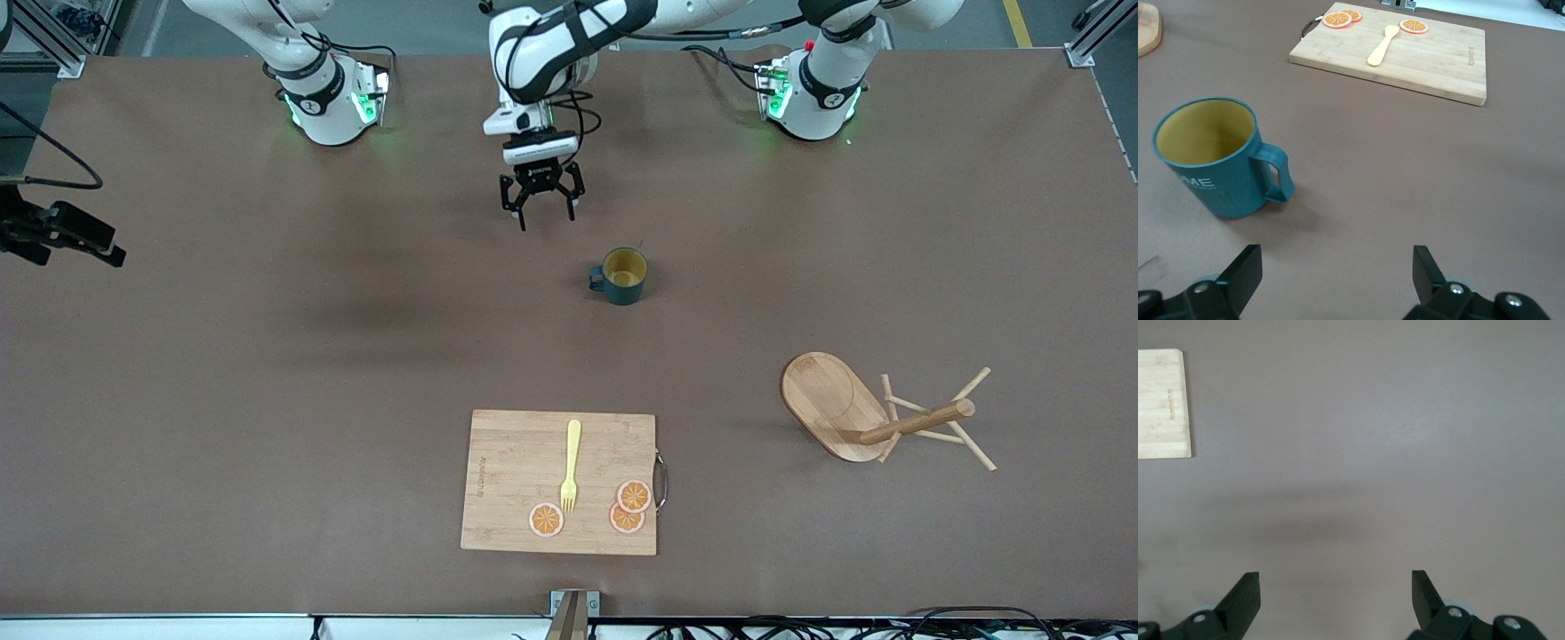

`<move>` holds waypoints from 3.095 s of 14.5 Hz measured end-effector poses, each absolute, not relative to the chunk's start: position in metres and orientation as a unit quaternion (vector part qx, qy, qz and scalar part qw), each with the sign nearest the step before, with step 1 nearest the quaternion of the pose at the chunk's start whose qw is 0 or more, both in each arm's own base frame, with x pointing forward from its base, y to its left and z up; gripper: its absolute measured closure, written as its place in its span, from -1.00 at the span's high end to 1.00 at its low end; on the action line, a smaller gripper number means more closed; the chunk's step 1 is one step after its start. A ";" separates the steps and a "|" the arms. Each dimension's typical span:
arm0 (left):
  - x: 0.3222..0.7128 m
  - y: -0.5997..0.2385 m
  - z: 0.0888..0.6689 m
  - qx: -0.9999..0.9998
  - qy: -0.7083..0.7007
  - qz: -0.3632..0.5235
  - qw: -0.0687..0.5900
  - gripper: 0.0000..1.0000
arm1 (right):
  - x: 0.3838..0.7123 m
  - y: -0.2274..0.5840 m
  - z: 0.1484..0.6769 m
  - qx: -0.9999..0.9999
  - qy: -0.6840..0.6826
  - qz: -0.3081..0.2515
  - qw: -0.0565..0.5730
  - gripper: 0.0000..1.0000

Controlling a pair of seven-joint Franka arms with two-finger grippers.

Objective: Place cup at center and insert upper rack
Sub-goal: 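Lower the left gripper onto the teal mug and grasp it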

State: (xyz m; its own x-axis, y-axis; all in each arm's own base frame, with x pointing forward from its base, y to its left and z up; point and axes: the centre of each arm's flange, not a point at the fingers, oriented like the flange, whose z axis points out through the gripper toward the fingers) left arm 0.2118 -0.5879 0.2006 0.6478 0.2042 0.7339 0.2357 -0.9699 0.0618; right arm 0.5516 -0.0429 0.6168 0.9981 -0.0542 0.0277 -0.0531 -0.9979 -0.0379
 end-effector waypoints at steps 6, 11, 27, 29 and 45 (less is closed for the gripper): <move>0.207 -0.576 0.149 -0.879 -0.109 -0.463 0.041 0.98 | 0.546 -0.041 0.615 -0.999 0.026 -0.020 0.018 1.00; 0.210 -0.568 0.133 -0.870 -0.100 -0.482 0.043 0.96 | 0.546 -0.042 0.614 -0.999 0.026 -0.019 0.018 1.00; 0.231 -0.545 0.097 -0.828 -0.058 -0.553 0.076 0.96 | 0.547 -0.038 0.632 -0.999 0.022 -0.038 0.017 1.00; 0.234 -0.549 0.095 -0.828 -0.060 -0.553 0.074 0.94 | 0.547 -0.039 0.633 -0.999 0.022 -0.039 0.017 1.00; 0.261 -0.553 0.085 -0.822 -0.042 -0.563 0.079 0.84 | 0.547 -0.044 0.634 -0.999 0.027 -0.042 0.016 1.00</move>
